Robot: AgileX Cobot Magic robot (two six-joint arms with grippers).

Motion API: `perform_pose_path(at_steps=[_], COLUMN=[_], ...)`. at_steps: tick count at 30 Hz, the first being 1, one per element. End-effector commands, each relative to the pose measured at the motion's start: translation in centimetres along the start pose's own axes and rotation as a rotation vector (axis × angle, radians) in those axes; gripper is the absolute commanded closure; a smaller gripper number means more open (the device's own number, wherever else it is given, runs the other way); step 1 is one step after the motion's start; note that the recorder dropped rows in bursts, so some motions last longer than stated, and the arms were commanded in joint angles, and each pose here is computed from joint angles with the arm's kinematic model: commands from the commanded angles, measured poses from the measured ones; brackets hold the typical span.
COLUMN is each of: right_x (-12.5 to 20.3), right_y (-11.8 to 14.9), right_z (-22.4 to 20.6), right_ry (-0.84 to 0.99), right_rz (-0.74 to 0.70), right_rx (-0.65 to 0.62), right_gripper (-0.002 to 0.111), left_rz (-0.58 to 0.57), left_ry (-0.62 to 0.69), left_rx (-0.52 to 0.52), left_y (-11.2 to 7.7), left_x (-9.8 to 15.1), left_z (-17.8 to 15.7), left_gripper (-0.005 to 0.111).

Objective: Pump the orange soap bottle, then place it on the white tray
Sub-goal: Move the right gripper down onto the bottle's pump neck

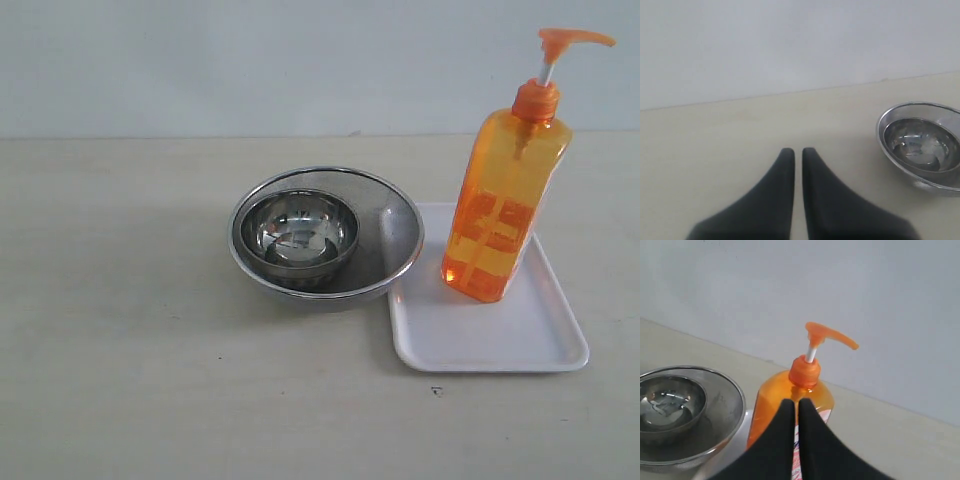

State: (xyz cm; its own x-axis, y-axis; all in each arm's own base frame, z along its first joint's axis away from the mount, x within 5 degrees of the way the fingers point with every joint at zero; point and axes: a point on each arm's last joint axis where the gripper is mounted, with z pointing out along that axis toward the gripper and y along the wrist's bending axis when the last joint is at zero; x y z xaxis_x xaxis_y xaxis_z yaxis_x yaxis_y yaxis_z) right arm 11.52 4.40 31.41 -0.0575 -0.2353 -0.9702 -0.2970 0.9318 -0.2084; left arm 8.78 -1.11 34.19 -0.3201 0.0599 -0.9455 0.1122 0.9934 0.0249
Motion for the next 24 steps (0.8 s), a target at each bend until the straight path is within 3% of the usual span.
perform_pose_path(at_steps=[1, 6, 12, 18, 24], right_x=[-0.3, -0.4, -2.1, -2.0, -0.7], right_y=[-0.1, -0.1, -0.3, 0.8, 1.8], right_z=[0.0, 0.0, 0.0, 4.0, 6.3], right_ry=[-0.019, -0.024, -0.064, 0.065, 0.141], right_rz=[-0.016, -0.001, 0.017, -0.054, -0.006], right_rx=[0.004, 0.007, 0.006, -0.004, -0.008], right_gripper=[0.108, 0.108, 0.108, 0.108, 0.108], left_rz=[-0.052, -0.086, -0.036, -0.043, -0.041], left_ry=[0.018, 0.028, 0.071, 0.068, 0.066], left_rx=[-0.045, -0.051, -0.058, -0.067, -0.069], left_y=[1.2, 1.8, 1.5, 1.5, 1.6], left_x=[0.7, 1.1, 2.7, 2.9, 2.9], left_z=[-0.9, -1.6, -0.7, -0.6, -0.6], left_gripper=[0.102, 0.102, 0.102, 0.102, 0.102])
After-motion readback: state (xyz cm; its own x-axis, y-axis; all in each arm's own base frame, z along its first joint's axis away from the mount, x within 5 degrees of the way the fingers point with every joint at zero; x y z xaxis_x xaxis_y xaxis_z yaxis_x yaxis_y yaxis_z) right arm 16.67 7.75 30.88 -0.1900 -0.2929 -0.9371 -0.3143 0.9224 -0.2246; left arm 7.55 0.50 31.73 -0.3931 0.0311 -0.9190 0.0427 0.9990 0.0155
